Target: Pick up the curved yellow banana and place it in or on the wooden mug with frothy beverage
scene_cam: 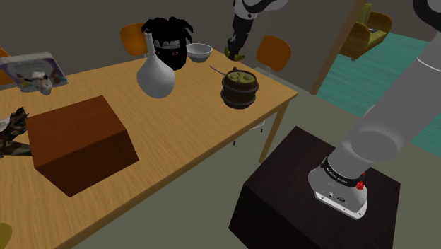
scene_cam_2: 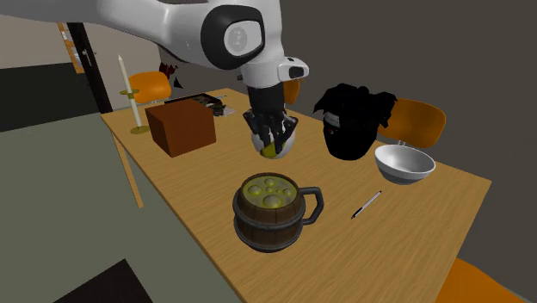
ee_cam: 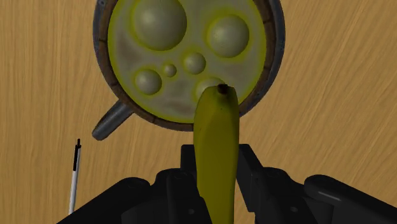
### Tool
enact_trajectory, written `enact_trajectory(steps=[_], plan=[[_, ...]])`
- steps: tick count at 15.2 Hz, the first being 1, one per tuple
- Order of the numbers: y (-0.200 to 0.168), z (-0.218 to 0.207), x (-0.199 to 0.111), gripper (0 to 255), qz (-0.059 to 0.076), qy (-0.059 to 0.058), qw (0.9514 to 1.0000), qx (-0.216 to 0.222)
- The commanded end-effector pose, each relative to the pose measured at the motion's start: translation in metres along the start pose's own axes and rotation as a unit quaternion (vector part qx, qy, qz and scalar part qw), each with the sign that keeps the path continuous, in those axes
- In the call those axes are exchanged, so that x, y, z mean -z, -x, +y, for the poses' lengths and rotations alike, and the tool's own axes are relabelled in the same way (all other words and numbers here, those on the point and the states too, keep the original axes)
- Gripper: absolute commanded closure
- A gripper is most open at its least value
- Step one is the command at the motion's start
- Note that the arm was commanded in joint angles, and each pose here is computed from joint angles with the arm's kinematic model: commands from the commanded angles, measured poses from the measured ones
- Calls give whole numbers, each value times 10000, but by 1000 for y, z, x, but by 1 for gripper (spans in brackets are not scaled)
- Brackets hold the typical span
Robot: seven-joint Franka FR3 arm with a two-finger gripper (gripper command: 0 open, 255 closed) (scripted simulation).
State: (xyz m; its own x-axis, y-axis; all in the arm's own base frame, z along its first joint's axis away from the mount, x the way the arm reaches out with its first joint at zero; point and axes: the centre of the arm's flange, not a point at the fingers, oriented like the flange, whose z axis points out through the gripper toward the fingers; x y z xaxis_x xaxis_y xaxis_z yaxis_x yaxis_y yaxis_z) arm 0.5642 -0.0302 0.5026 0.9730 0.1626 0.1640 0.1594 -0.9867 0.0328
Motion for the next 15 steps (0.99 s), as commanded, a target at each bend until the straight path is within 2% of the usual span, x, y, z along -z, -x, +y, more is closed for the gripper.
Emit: enact_trajectory(steps=[1, 3, 15], plan=[[13, 21, 0, 255, 2, -1, 10000, 8], [23, 38, 1, 255, 2, -1, 10000, 8], [34, 35, -66, 255, 2, -1, 10000, 8]])
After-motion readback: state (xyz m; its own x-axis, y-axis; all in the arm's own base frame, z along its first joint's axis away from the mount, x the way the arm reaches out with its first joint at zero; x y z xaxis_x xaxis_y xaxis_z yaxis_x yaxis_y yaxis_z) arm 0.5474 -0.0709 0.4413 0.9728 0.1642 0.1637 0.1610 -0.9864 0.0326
